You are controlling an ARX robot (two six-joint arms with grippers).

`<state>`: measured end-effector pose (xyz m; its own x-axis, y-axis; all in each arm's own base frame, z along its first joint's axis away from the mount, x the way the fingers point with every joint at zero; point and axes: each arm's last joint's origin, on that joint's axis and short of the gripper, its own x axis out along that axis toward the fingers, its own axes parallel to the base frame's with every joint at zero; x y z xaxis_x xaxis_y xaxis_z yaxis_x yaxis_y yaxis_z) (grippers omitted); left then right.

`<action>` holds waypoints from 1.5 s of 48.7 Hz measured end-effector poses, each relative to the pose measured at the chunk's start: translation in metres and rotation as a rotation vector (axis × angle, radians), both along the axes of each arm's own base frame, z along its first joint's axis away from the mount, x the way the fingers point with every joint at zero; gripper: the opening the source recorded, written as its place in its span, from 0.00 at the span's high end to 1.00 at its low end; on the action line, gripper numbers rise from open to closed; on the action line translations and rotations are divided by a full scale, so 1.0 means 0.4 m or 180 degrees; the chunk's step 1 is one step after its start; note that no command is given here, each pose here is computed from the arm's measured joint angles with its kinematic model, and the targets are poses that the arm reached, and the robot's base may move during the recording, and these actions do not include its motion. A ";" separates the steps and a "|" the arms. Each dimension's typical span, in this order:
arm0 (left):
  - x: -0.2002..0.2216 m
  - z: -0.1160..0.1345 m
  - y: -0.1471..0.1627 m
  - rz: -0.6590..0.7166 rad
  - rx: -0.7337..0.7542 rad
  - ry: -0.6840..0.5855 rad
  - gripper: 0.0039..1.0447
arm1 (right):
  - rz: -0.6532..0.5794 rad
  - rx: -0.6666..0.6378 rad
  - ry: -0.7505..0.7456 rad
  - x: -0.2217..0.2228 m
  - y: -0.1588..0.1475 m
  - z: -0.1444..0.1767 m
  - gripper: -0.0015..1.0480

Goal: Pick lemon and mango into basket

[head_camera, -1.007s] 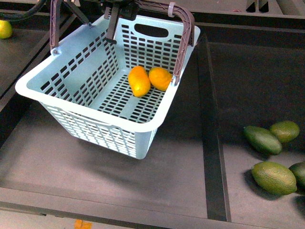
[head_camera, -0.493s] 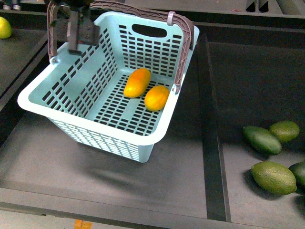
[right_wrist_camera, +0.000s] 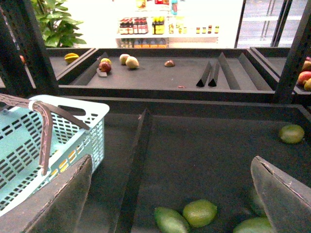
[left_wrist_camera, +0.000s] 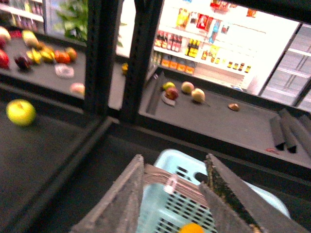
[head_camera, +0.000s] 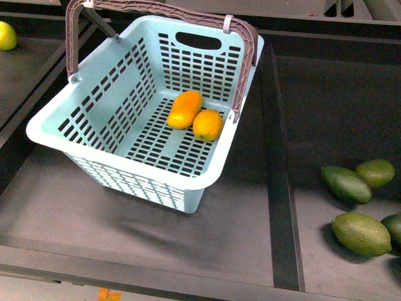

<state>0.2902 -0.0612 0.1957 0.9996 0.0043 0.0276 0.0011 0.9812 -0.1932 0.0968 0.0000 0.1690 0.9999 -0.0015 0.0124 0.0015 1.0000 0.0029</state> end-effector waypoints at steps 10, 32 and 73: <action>-0.146 -0.050 0.074 -0.0029 0.0545 0.0131 0.97 | -0.0001 0.0000 -0.0001 0.000 0.000 0.000 0.08; -0.299 -0.082 0.146 -0.0036 0.0577 0.0125 0.97 | -0.0001 0.0000 0.0000 0.000 0.000 0.000 0.08; -0.437 -0.060 0.152 -0.0014 0.0583 0.0038 0.97 | -0.0001 0.0000 0.0000 0.000 0.000 0.000 0.08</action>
